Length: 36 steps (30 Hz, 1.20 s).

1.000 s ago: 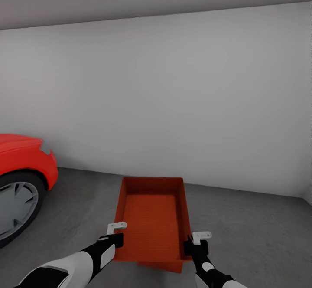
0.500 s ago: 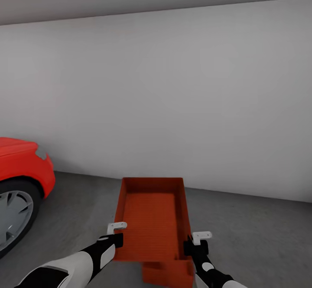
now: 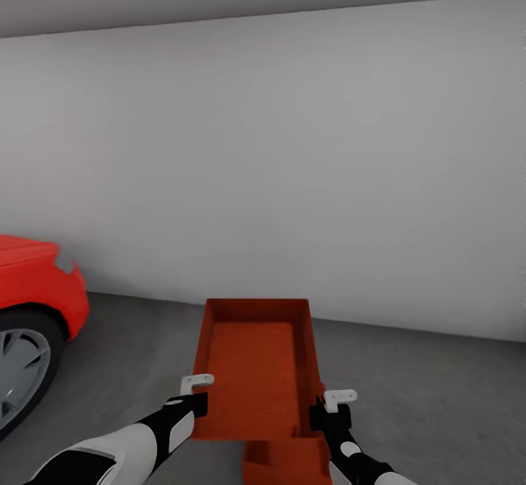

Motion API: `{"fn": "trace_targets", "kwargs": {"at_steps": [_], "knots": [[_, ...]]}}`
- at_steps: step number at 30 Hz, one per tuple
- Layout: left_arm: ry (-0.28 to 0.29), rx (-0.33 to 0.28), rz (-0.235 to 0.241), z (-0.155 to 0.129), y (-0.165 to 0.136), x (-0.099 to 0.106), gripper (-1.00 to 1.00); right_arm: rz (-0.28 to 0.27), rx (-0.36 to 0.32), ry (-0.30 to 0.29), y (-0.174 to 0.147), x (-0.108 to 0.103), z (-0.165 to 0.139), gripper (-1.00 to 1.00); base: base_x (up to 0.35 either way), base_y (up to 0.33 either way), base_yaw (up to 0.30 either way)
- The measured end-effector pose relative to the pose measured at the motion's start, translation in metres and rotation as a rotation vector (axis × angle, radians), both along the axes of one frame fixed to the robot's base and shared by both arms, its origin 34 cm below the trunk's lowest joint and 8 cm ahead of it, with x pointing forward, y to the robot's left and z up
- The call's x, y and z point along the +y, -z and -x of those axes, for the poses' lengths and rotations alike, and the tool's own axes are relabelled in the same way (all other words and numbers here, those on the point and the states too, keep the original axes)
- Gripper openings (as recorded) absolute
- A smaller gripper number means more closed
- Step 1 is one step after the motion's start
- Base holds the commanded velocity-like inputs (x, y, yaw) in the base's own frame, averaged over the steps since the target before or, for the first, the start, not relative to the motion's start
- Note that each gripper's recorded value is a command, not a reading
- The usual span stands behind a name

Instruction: Move the two storage containers from the living room to the garage. In the garage, place one container on the floor and stack the other container on top of it (either order is fine).

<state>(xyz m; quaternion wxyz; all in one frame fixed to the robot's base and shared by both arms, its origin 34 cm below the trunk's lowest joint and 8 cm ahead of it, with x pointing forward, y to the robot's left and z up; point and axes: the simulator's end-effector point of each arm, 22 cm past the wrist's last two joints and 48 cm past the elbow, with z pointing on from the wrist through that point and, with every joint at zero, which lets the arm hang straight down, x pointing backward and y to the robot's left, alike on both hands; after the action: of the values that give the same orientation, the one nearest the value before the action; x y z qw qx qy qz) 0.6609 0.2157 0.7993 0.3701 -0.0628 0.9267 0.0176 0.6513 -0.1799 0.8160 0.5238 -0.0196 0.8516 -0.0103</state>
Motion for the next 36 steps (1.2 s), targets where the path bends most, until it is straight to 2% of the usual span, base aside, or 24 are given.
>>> {"fn": "trace_targets", "kwargs": {"at_steps": [19,36], "knots": [[-0.001,-0.001,0.001,0.0000,0.0000,0.0000,-1.00,0.001,-0.001,-0.001,-0.0003,0.0000,-0.0002,-1.00,0.000,0.000,-0.268],[0.007,-0.003,-0.007,-0.0001,-0.0001,-0.0005,-1.00,0.005,-0.002,0.002,0.0007,-0.0010,0.0012,-1.00,0.000,0.000,-0.026]]}}
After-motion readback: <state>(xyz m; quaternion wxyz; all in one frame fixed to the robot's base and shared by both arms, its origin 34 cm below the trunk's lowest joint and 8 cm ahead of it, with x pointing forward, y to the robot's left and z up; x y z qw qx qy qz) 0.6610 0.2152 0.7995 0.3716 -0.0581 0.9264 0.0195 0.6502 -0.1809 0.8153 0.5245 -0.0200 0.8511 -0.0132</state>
